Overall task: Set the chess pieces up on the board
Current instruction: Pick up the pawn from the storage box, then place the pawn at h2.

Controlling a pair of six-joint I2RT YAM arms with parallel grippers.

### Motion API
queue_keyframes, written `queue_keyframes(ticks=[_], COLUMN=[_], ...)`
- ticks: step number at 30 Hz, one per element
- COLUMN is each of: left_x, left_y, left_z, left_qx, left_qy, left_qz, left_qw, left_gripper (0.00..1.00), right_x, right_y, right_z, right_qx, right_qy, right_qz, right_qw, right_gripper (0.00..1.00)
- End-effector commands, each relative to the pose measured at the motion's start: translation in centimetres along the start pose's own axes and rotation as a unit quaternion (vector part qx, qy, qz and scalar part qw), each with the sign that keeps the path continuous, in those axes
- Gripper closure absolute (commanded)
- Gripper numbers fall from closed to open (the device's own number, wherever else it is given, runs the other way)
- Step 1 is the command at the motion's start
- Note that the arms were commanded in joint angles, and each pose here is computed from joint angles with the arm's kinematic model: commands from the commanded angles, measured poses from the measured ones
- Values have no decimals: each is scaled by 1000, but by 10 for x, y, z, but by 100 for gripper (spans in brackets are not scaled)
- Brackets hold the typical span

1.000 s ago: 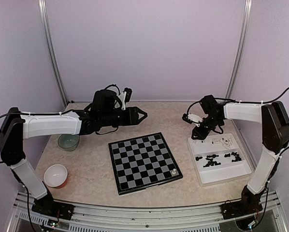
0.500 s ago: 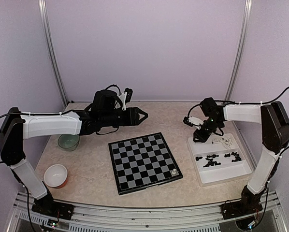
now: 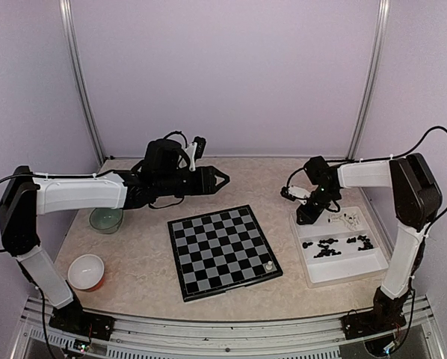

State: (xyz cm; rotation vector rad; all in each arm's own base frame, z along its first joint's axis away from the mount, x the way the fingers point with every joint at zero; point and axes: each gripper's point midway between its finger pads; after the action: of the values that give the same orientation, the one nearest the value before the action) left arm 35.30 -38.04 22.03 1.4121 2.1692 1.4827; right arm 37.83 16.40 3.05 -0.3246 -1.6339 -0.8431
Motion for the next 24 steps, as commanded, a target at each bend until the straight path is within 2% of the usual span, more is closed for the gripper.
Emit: queue_keyframes(ticks=[1,5,10,14,18,24], left_x=[-4,-5,-4,-5,-3,3], left_y=[12,12,16,17,17,18], left_z=[-6,-7,-9,-10,-10,-11], left_qx=[-5,-5,-9,-10,-10,-10], left_qy=[-12,-14,-17,-17,-17,-12], left_qz=[-14,-12,-15,-17,-18,-25], left_qw=[1000,1000,1000,1000,1000,1000], left_gripper=[43,43,43,43,43,43], right_x=[3,13,49,76,91,79], right_y=[15,13,11,18,23,13], right_z=[-6,-3,6,46,101,164], right_qx=[-8,-6,16,68,126,189], right_qy=[-4,-5,-7,53,131,208], right_qz=[-16,-17,-35,-73,-104,-70], right_qw=[1000,1000,999,994,978,957], right_gripper=[85,95,97,96,95,95])
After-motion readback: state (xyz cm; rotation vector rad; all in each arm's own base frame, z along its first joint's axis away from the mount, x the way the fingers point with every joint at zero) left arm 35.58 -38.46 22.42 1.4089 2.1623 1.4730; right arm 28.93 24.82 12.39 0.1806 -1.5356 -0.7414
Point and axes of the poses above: each gripper's point midway between its finger pads, its own x axis back along the fingers, its own z axis along the line the jaws close on, y = z × x, and after that the axes turned 2 degrees about -x, right-handed
